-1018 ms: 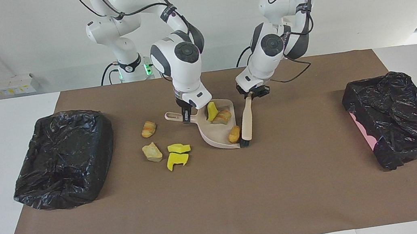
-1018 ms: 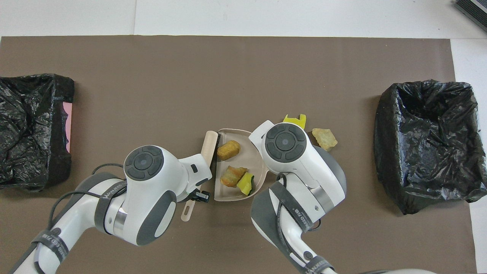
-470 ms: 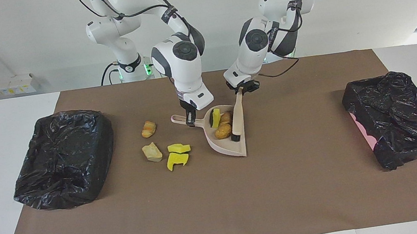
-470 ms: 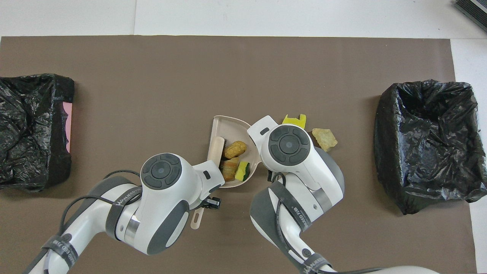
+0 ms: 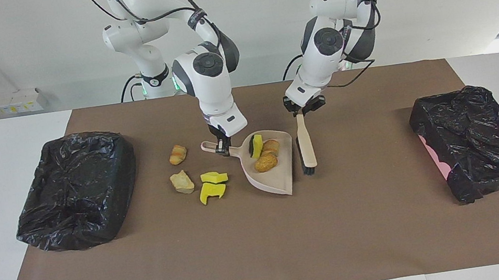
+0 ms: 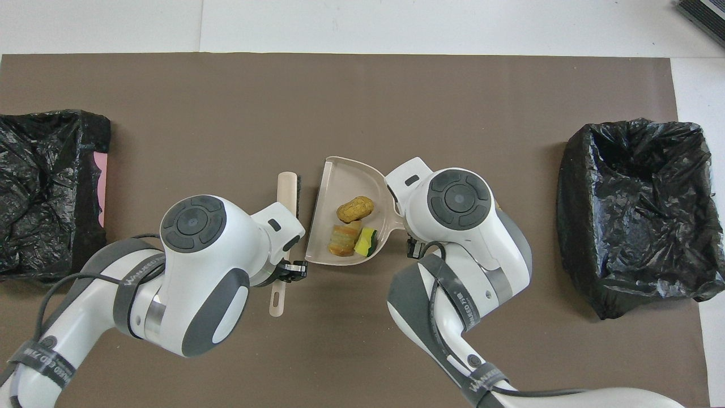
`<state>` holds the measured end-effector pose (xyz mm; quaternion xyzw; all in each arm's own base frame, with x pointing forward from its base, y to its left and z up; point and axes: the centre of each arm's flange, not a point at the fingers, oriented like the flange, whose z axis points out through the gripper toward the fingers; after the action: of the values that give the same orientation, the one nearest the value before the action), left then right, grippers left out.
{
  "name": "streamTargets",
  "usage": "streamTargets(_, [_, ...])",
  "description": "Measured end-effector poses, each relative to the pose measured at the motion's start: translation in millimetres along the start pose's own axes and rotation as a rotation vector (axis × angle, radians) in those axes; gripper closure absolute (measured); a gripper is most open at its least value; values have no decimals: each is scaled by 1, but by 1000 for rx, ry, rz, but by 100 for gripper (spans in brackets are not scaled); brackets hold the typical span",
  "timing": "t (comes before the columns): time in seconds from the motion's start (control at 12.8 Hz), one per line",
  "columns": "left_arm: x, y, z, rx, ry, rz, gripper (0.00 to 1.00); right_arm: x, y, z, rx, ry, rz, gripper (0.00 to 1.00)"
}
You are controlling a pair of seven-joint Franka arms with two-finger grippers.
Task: Sweep and dump trash in bin
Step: 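Carry the loaded dustpan with the right gripper over the bin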
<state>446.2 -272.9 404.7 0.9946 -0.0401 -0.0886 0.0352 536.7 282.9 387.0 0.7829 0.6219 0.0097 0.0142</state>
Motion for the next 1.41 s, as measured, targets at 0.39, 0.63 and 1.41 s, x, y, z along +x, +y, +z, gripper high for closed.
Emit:
streamTargets(0.39, [-58, 31, 11, 101, -41, -124, 74, -37, 30, -42, 12, 4, -45, 68])
streamTargets(0.63, [-117, 64, 33, 105, -68, -151, 74, -84, 61, -74, 23, 15, -116, 68])
streamTargets(1.41, [-226, 135, 117, 102, -43, -97, 74, -311, 111, -127, 102, 14, -180, 68])
